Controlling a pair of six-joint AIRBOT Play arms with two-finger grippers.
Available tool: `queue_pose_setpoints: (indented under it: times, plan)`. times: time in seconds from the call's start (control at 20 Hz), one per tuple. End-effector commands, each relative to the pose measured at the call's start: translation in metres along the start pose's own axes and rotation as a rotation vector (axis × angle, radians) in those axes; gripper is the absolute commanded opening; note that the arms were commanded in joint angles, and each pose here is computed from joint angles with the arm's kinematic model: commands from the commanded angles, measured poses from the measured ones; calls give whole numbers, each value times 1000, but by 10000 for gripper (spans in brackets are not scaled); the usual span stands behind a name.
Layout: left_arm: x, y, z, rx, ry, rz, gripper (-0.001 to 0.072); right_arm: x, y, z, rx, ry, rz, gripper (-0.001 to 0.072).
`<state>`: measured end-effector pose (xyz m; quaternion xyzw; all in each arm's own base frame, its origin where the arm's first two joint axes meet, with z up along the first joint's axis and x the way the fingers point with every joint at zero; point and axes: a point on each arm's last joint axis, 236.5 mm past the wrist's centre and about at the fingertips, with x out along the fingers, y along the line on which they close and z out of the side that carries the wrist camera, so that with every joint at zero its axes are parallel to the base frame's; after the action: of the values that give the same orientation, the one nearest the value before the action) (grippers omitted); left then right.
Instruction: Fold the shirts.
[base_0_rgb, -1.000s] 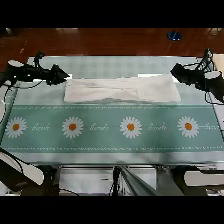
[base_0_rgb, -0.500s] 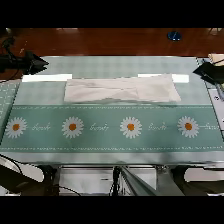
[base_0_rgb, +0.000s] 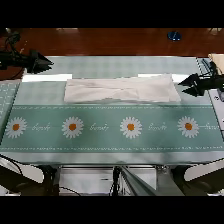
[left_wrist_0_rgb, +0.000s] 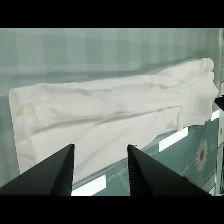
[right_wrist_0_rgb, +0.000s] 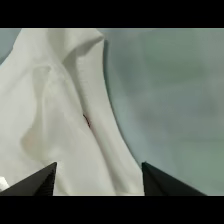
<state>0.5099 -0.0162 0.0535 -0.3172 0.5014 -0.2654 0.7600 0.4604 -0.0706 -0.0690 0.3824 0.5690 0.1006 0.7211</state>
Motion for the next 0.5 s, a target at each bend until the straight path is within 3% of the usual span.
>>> queue_pose_setpoints:
  times: [0.0,0.2,0.3,0.35,0.45]
  plan:
    - [4,-5,-3,8,14,-6,395,41,5,-7,6,51,31,599]
    - [4,-6,-4,7,21,-9,395,73,25,-15,-28,84,44,596]
    - [4,-6,-4,7,21,-9,395,85,34,-23,-44,109,37,560]
    - [4,-6,-4,7,21,-9,395,89,38,-25,-58,114,32,501]
    - [4,-6,-5,7,23,-10,395,94,46,-26,-73,116,35,169]
